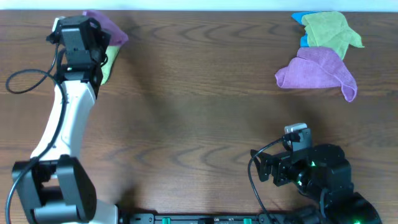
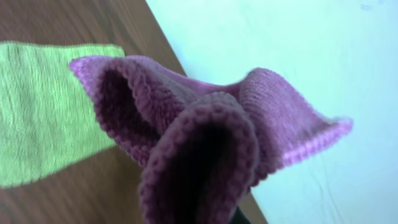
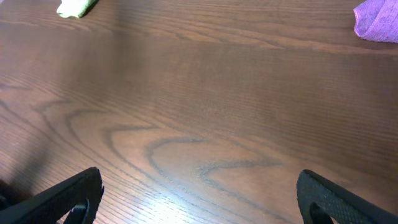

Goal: Fold the cloth
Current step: 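Carry the folded purple cloth with the left gripper toward the yellow-green cloth, then lower the purple cloth onto the yellow-green cloth and open the left gripper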

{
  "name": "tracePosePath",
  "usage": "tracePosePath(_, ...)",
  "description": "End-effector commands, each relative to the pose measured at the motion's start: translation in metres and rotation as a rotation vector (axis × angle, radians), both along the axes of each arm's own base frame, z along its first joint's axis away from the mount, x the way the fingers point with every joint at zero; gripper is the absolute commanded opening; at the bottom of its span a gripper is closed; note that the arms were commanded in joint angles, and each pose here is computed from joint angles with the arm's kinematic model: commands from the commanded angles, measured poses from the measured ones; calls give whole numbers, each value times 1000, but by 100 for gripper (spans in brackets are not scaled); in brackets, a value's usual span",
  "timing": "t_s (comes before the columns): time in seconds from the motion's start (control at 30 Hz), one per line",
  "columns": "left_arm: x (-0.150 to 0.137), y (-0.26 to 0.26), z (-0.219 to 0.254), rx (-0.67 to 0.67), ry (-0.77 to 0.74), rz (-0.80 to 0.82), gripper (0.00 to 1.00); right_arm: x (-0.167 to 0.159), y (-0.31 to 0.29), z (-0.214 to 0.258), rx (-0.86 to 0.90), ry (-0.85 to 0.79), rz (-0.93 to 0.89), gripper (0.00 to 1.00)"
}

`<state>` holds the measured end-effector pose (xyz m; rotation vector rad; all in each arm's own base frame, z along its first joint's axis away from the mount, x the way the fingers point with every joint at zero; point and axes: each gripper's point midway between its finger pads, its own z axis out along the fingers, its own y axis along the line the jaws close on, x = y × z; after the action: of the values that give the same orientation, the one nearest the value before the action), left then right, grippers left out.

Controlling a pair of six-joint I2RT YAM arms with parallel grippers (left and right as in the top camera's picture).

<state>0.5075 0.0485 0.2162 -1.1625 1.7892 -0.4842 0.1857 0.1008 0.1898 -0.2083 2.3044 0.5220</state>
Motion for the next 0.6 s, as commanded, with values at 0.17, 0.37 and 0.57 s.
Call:
tracePosePath(0.17, 29, 26, -42, 64, 25, 111, 6, 0, -2, -1, 5, 3, -15, 99)
tracePosePath(0.37, 46, 39, -55, 80, 31, 147, 6, 0, -2, -1, 5, 3, -15, 99)
tracePosePath(0.57, 67, 48, -58, 81, 19, 162, 6, 0, -2, -1, 5, 2, -15, 99)
